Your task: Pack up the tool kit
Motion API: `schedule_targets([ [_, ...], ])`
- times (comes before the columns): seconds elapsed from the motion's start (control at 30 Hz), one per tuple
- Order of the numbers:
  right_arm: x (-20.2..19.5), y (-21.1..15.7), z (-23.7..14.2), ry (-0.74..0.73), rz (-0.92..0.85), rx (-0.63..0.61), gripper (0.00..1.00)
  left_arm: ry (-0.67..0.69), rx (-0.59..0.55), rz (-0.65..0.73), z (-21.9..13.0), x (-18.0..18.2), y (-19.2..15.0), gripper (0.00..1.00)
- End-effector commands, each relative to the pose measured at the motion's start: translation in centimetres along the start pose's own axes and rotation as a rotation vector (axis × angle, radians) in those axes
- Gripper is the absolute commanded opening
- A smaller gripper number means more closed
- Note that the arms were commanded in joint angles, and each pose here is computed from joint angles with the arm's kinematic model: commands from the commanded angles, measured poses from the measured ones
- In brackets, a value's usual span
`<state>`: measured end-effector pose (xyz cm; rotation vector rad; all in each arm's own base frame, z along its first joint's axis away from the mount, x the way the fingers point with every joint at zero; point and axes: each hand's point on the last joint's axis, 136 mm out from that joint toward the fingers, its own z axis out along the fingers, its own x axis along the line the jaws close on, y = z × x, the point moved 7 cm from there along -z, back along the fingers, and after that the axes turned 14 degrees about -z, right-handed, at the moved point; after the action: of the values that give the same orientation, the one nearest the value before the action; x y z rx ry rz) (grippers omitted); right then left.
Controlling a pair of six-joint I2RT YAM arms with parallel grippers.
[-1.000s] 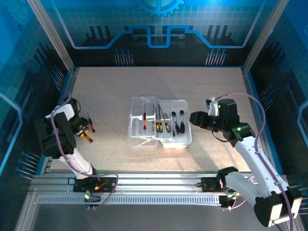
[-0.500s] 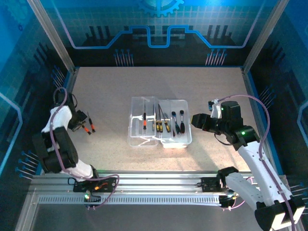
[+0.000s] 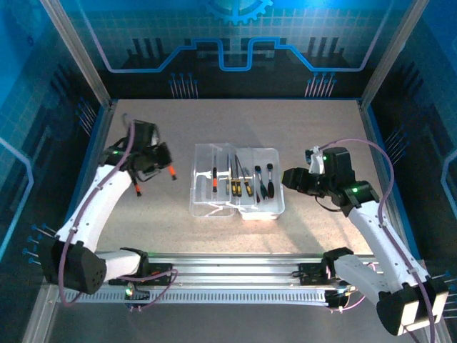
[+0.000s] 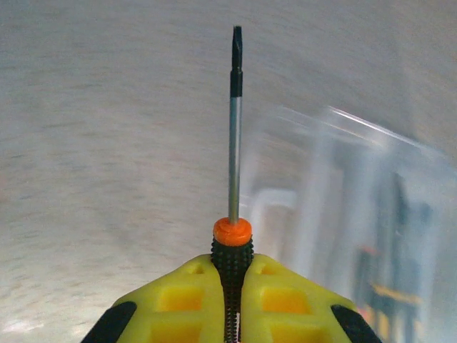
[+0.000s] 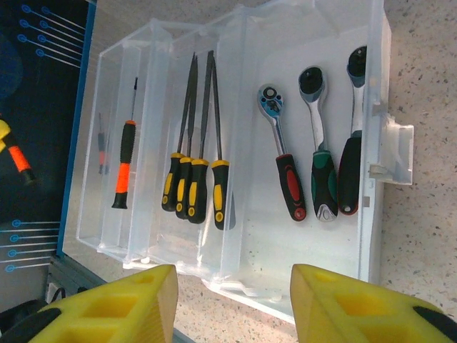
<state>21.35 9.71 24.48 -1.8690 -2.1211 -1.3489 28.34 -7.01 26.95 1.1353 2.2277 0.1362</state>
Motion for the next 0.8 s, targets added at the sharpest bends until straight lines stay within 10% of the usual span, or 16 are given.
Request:
schedule_targets([
  [0.0,-0.4,0.1,0.3,0.002,0.025,0.002,0.46,-0.026,0.024,0.089,0.3,-4.6,-1.9,0.06],
  [0.23,-0.9,-0.4,0.5,-0.027,0.054,0.015,0.45,-0.057,0.121,0.275,4.2,-10.8,-6.5,0.06],
  [0.77,-1.3,-0.6,0.6,-0.068,0.078,0.025,0.45,0.015,0.223,0.314,9.5,-10.0,-9.6,0.05],
])
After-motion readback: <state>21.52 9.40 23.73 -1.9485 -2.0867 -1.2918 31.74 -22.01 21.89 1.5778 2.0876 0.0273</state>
